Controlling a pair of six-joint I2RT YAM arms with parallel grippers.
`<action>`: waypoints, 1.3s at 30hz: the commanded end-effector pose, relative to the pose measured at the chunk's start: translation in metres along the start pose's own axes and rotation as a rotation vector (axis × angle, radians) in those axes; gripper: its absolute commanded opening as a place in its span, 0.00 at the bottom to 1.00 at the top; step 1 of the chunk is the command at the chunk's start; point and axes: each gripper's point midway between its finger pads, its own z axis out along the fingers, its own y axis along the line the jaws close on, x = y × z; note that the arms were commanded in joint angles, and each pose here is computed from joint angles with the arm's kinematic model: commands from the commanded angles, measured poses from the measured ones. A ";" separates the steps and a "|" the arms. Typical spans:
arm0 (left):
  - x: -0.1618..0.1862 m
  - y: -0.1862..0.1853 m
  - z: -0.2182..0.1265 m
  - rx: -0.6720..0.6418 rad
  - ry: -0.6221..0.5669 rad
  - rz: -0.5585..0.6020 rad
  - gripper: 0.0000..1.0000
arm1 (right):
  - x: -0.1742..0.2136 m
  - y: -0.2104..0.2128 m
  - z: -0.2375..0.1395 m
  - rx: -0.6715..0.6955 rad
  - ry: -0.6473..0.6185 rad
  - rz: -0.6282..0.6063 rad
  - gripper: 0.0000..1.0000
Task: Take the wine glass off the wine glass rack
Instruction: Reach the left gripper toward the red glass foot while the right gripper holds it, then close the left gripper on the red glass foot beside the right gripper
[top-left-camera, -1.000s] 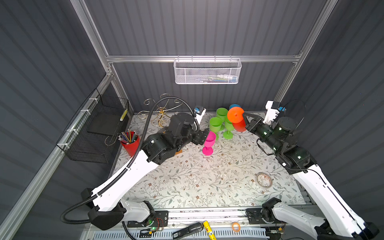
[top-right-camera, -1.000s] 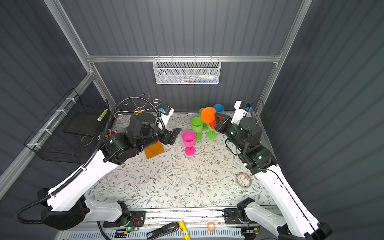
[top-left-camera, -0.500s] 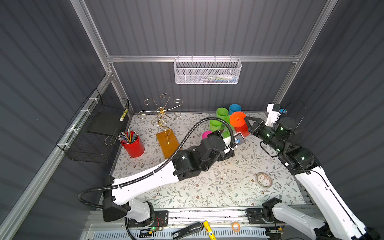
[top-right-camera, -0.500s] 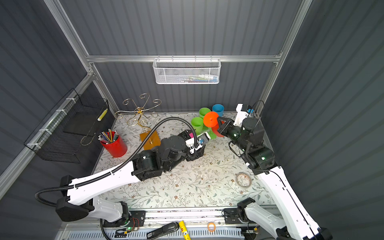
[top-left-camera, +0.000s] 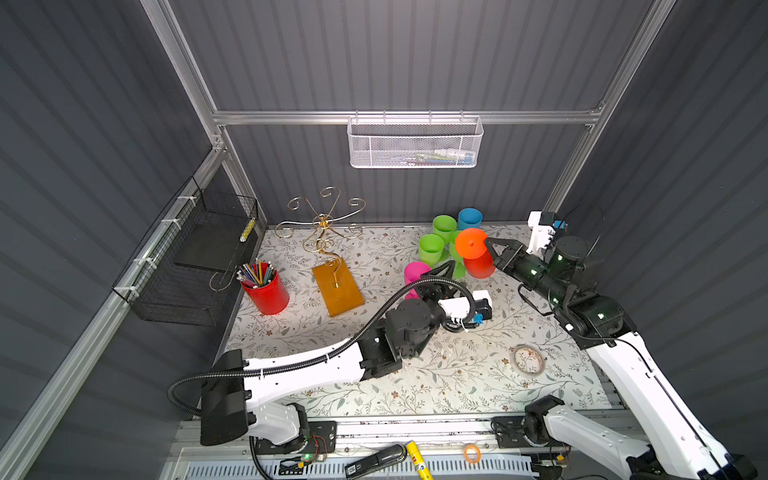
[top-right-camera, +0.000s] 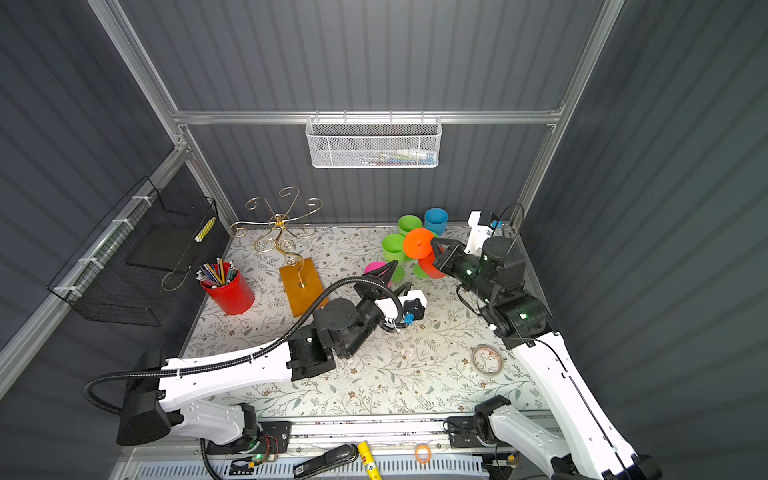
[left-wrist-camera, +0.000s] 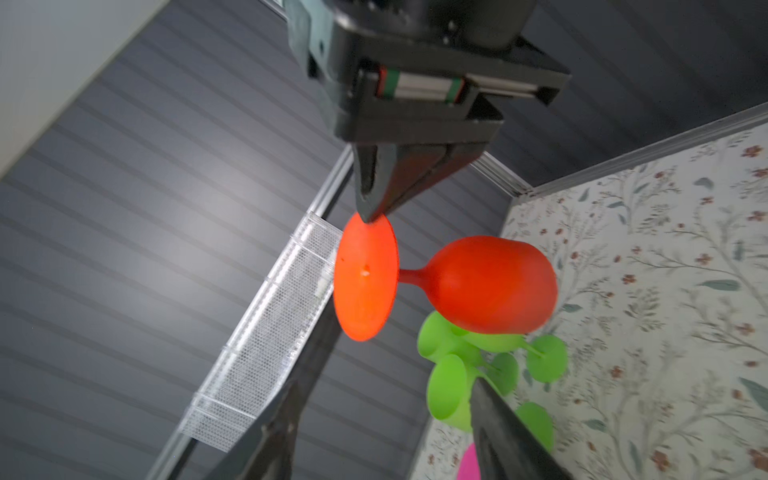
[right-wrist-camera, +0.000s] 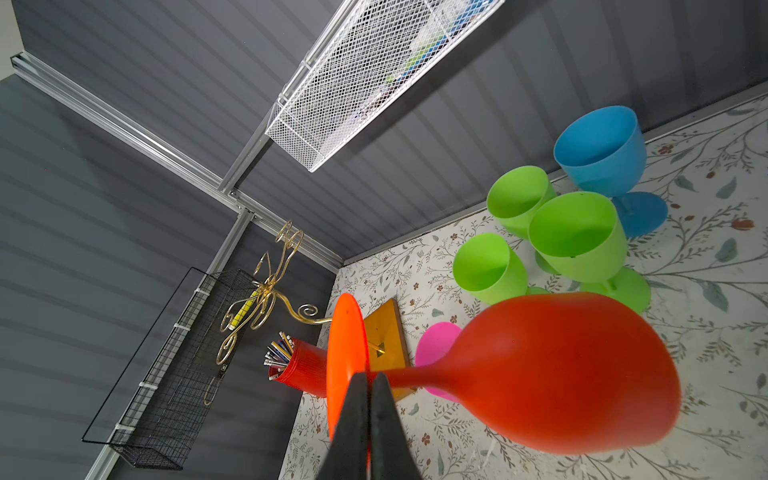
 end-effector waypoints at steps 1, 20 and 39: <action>-0.014 0.016 0.003 -0.160 -0.052 0.129 0.64 | -0.005 0.007 -0.001 -0.044 -0.015 -0.004 0.00; -0.016 0.013 0.028 -0.372 0.001 0.357 0.59 | -0.004 0.006 -0.005 -0.064 -0.012 0.006 0.00; 0.013 0.021 0.052 -0.388 0.087 0.361 0.50 | -0.005 0.009 -0.008 -0.083 -0.016 0.006 0.00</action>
